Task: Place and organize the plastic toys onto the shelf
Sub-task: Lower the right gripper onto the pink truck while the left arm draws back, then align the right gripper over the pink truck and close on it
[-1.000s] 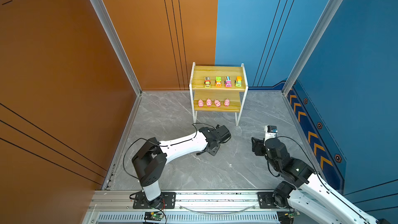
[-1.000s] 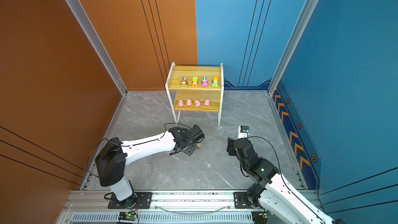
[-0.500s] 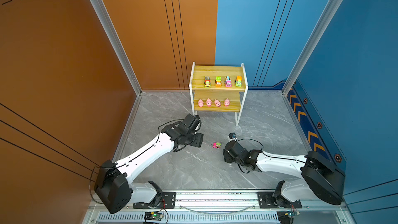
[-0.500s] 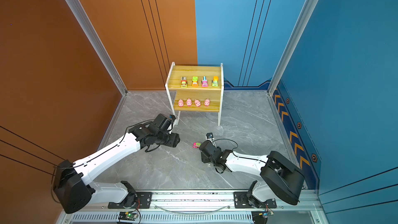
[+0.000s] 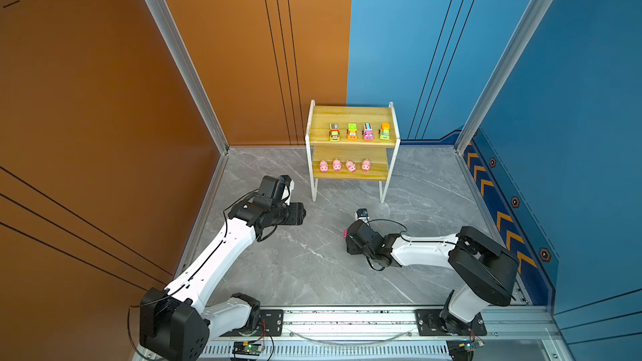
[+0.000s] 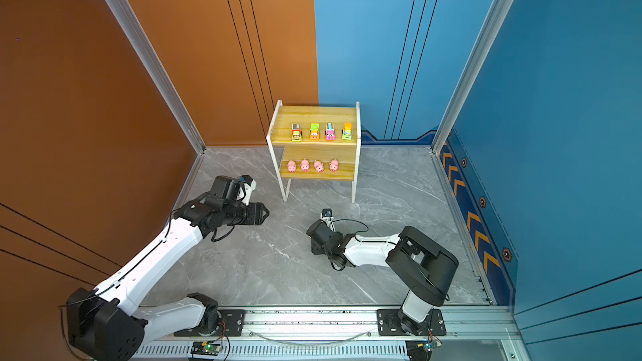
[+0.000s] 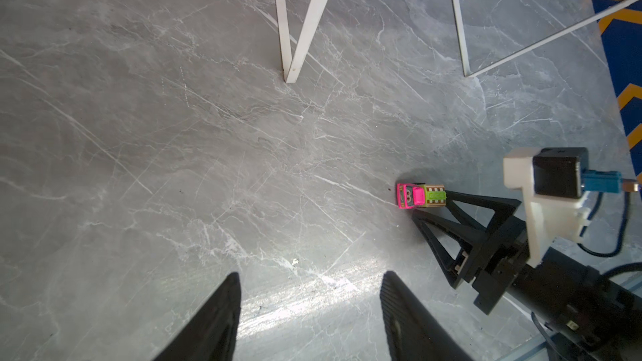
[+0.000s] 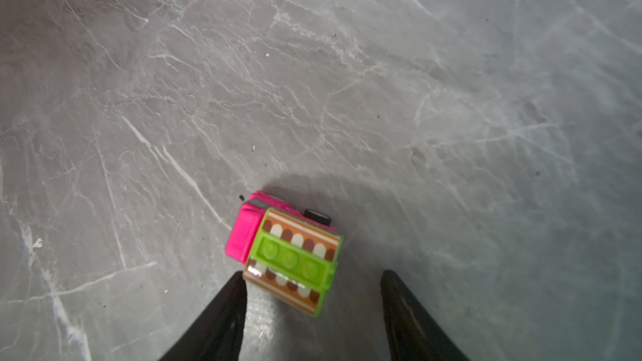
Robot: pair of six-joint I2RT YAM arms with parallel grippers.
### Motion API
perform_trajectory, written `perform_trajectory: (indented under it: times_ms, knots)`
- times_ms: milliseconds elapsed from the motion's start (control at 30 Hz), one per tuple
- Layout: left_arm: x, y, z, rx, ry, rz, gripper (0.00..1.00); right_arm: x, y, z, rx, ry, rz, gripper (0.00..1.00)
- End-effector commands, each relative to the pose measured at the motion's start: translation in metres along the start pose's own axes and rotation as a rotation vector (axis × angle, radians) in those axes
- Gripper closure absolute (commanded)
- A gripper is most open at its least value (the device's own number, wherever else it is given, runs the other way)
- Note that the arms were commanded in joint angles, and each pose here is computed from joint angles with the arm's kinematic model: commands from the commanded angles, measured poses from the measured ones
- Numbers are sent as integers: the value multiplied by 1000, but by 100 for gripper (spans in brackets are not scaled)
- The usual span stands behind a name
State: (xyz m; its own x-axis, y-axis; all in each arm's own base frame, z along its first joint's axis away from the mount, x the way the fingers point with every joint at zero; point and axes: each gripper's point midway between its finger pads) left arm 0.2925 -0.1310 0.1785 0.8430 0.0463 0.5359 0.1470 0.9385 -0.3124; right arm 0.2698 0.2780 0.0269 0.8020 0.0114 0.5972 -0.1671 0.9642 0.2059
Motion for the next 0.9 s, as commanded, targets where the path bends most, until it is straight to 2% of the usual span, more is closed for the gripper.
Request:
perform_trajectory:
  times_ms: [0,233,500,867]
  knots:
    - [-1,-3,1,-44,-4,-6,35,-17,-25,-5,-120,75,21,39]
    - [-1,1,-1,-44,-8,10,35,-25,-41,8,-144,105,57,39]
    - [1,3,-7,-55,2,26,35,-31,-50,6,-148,143,58,39]
    - [2,7,-10,-49,3,34,35,-9,-61,-15,-185,150,64,40]
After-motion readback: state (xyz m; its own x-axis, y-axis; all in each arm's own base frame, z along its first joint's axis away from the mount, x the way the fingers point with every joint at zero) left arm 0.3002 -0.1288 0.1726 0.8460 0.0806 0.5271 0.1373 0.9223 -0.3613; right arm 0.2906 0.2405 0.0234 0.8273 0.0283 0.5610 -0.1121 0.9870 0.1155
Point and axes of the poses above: each gripper's point midway between its finger pads, its own z axis back along the fingers, its own y axis along the line the jaws close on, x = y × z, and after that the axes turned 1 degree about z, right-handed
